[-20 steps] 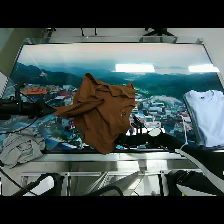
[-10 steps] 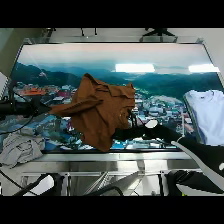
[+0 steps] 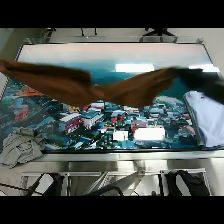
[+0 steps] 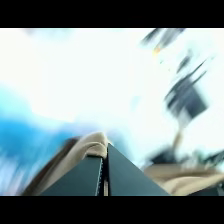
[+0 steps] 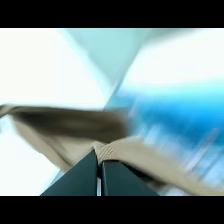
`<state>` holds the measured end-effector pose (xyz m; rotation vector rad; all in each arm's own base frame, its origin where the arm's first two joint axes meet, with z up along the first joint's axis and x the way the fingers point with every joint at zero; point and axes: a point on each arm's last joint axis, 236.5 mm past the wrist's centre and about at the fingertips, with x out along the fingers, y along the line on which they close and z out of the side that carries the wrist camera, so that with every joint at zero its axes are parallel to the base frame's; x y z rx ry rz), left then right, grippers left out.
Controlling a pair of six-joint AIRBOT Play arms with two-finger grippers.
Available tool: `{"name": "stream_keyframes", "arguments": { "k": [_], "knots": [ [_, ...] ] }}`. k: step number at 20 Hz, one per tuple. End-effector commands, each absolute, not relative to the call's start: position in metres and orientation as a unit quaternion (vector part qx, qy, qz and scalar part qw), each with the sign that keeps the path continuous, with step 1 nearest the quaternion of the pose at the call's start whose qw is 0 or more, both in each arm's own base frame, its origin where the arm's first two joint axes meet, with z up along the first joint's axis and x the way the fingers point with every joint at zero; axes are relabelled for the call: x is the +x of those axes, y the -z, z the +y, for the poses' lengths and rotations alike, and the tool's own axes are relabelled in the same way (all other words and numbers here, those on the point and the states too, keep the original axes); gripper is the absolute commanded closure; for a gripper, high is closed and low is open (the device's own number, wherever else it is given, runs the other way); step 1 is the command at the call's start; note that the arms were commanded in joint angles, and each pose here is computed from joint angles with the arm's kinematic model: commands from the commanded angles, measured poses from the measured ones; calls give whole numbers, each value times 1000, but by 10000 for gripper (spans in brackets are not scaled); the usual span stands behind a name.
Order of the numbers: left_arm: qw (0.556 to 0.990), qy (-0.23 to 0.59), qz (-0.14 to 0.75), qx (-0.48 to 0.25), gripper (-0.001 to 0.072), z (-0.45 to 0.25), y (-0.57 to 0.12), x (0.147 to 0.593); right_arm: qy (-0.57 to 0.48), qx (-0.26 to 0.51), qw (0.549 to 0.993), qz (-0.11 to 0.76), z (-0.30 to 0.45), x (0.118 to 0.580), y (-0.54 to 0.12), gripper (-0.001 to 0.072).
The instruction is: Fold the shirts.
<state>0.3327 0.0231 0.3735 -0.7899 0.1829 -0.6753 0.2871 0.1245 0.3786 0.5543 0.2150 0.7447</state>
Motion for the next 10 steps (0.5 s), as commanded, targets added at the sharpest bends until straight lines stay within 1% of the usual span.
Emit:
{"name": "stream_keyframes", "arguments": {
  "k": [1,2,3,4,7,10],
  "knots": [
    [840,397,-116,-351,702,20,-491,253,-242,139,960,-11,96,224,-464,696],
    [824,423,-146,-348,701,18,-507,236,-230,121,965,-32,97,218,-479,696],
    [812,437,-160,-353,701,22,-513,229,-230,114,965,-46,98,215,-491,696],
    [812,434,-154,-358,701,26,-508,235,-236,113,964,-45,99,216,-494,696],
    [820,416,-97,-380,701,31,-477,273,-263,131,956,-11,87,240,-480,696],
    [832,395,-10,-388,701,13,-429,326,-324,156,932,52,87,284,-446,697]
  ]
}}
